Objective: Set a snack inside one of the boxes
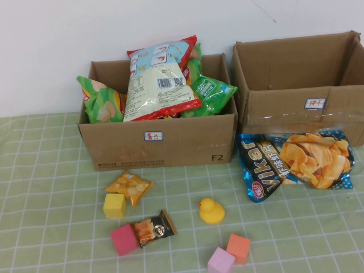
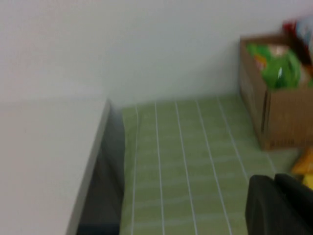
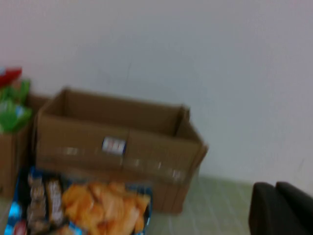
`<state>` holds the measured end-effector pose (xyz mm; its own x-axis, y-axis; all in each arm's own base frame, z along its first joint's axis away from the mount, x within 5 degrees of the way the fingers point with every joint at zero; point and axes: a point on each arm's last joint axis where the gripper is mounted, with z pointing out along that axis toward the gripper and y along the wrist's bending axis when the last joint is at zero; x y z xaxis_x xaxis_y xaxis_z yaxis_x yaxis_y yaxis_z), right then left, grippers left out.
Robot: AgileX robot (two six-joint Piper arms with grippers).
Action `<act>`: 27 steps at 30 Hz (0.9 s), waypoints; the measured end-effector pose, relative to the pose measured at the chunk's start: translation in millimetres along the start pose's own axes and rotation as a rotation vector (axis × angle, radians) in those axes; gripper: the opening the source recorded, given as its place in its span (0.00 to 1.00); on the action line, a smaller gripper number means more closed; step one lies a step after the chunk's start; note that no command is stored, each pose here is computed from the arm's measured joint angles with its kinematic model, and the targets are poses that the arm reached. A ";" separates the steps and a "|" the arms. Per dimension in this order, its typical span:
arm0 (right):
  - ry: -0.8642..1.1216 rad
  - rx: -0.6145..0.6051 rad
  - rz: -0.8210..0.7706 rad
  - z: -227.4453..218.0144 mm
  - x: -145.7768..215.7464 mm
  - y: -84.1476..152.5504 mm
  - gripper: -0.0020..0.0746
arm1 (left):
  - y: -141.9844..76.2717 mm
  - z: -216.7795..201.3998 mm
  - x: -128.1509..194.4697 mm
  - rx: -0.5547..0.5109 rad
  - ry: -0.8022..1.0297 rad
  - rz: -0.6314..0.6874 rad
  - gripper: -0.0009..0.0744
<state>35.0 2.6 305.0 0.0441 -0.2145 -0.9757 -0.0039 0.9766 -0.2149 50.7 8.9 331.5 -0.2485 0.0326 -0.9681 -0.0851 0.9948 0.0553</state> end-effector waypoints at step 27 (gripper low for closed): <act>0.437 -0.186 0.031 35.1 65.9 20.7 0.02 | -73.4 234.0 11.1 0.450 0.700 -0.036 0.01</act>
<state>72.9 9.1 237.7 -0.3831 -0.2100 -0.8995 -0.1795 0.9722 -0.1505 279.9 -41.3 259.5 -0.8080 0.0807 -0.5836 0.2526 0.9423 -0.2194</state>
